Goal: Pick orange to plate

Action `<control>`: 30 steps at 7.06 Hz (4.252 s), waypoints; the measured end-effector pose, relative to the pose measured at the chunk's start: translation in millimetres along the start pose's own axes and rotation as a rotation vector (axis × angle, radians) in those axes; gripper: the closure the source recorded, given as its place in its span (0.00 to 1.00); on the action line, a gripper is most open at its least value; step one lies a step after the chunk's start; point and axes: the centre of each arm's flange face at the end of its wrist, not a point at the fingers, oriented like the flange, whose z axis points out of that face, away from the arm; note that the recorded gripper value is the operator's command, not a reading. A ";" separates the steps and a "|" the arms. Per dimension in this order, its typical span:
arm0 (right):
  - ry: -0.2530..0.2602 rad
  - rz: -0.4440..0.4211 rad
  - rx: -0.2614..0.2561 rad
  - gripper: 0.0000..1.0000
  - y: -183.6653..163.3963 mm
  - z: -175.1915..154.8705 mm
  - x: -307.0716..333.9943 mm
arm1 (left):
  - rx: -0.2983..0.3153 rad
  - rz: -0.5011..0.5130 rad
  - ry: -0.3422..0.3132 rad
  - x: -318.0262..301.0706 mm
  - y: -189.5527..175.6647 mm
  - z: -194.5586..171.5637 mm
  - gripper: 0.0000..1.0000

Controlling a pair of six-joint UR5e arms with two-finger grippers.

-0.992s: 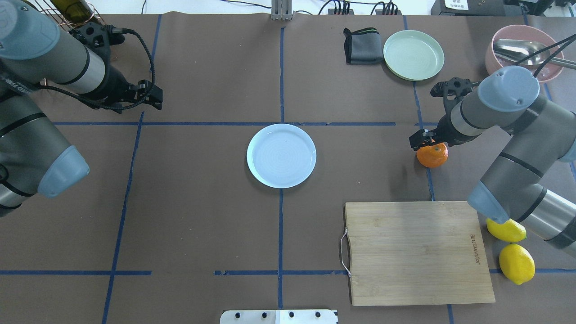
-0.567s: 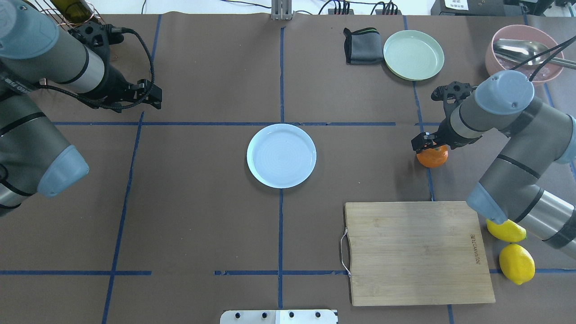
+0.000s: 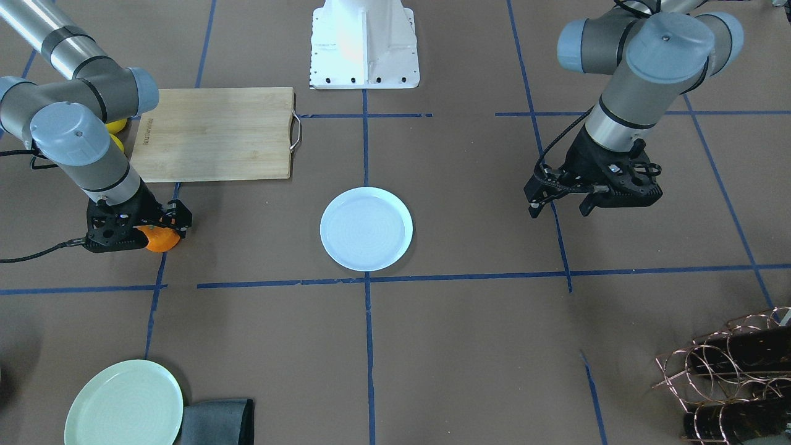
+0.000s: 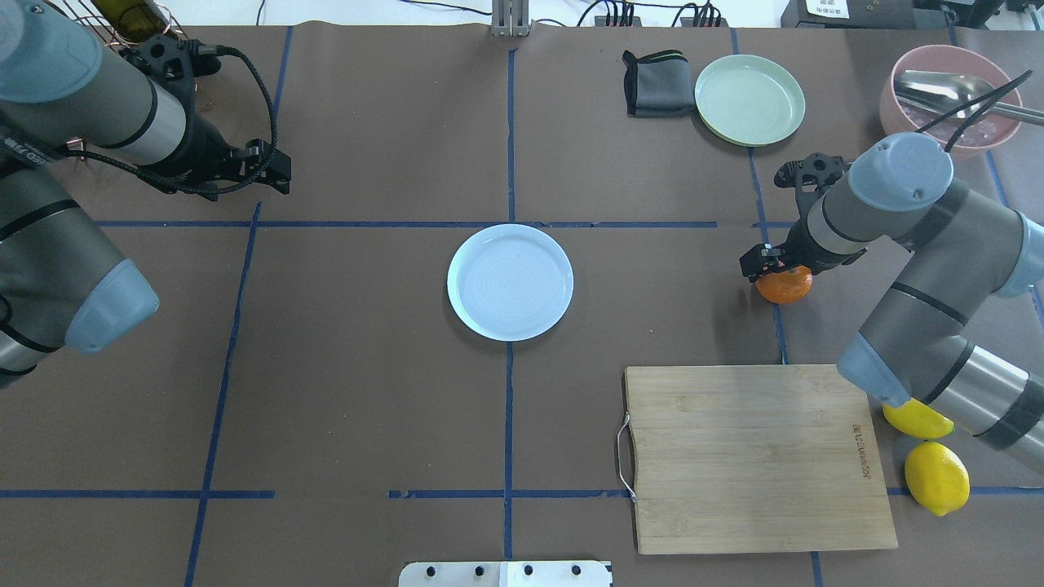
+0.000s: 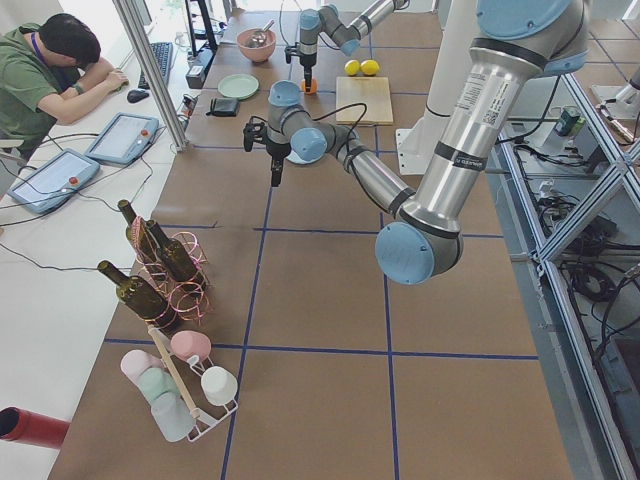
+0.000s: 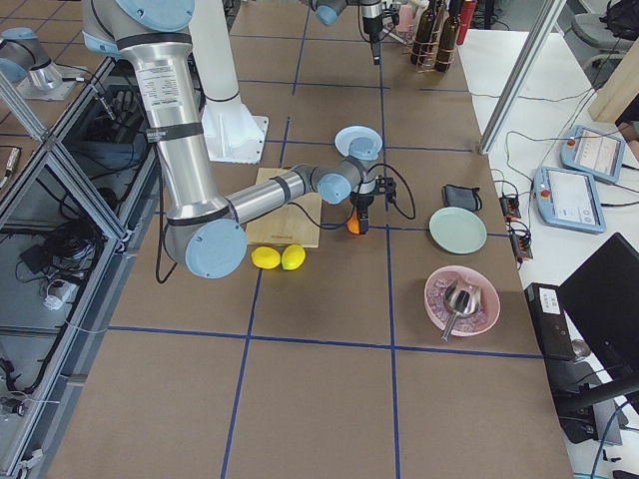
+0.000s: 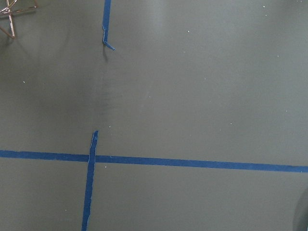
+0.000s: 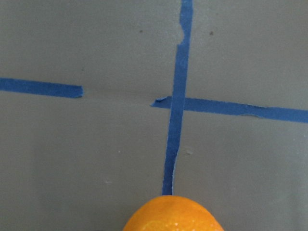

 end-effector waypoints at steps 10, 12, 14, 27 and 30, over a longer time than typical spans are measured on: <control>-0.124 -0.011 0.051 1.00 -27.9 -110.7 -176.9 | 0.055 0.152 -0.068 -97.3 -16.1 -36.7 0.00; -0.127 -0.019 0.064 1.00 -34.2 -105.4 -248.4 | 0.039 0.232 -0.133 -154.1 -17.1 -37.4 0.00; -0.100 -0.023 0.068 1.00 -39.7 -87.3 -313.4 | 0.036 0.260 -0.188 -223.2 -43.5 -62.1 0.00; -0.131 0.066 0.096 0.00 -71.1 -103.7 -338.3 | -0.009 0.215 -0.221 -279.5 -57.1 -62.0 0.00; -0.092 0.004 0.069 0.00 -73.3 -176.3 -205.8 | -0.052 0.226 -0.243 -290.5 -55.7 -73.2 0.00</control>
